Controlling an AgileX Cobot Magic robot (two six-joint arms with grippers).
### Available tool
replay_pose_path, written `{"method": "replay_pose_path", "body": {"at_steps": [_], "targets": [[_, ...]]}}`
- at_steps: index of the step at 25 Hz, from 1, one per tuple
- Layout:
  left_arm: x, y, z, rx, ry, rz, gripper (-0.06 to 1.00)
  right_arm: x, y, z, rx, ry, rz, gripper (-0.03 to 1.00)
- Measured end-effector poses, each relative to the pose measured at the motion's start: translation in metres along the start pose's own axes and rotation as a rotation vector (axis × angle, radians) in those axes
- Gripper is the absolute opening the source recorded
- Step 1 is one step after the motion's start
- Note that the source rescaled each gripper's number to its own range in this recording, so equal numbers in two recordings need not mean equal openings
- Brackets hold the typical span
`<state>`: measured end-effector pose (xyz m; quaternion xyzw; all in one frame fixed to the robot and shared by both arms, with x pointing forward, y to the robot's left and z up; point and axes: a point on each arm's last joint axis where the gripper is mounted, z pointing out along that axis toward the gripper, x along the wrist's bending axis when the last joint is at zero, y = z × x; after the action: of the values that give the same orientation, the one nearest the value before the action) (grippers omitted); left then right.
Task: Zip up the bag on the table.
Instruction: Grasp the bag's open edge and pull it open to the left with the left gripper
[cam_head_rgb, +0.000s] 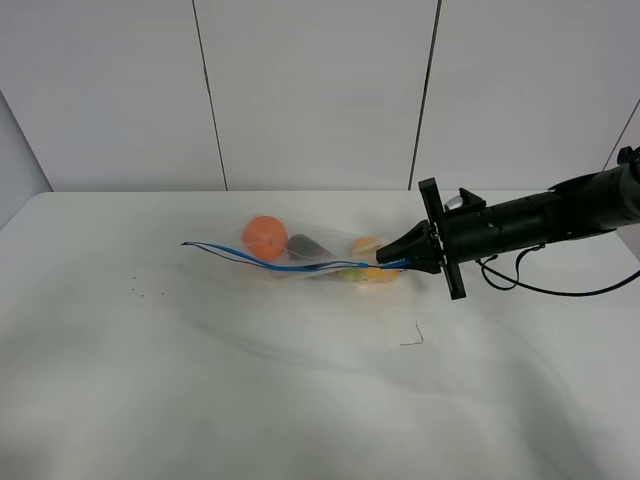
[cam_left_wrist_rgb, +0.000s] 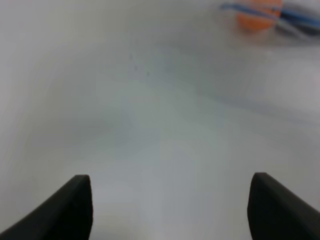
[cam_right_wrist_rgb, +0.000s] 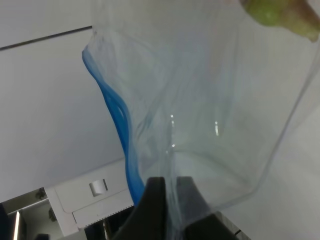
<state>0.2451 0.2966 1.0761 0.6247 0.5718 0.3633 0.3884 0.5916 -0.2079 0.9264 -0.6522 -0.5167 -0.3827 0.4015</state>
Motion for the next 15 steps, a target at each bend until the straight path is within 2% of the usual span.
{"method": "replay_pose_path", "body": {"at_steps": [4,7,10,13,15], "targets": [[0.0,0.047,0.016,-0.012,-0.026,-0.035,0.9,0.0,0.0,0.0,0.0,0.0,0.0,0.0],[0.004,0.081,0.041,0.009,-0.016,0.026,0.9,0.0,0.0,0.0,0.0,0.0,-0.001,0.0],[0.008,0.104,0.067,0.024,0.006,0.2,0.9,0.0,0.0,0.0,0.001,0.001,-0.004,0.0],[0.011,0.12,0.093,-0.01,0.029,0.472,0.9,0.0,0.0,0.0,0.001,0.001,-0.009,0.0],[0.013,0.129,0.107,-0.061,0.057,0.685,0.9,0.0,0.0,0.0,0.001,0.001,-0.012,0.0]]}}
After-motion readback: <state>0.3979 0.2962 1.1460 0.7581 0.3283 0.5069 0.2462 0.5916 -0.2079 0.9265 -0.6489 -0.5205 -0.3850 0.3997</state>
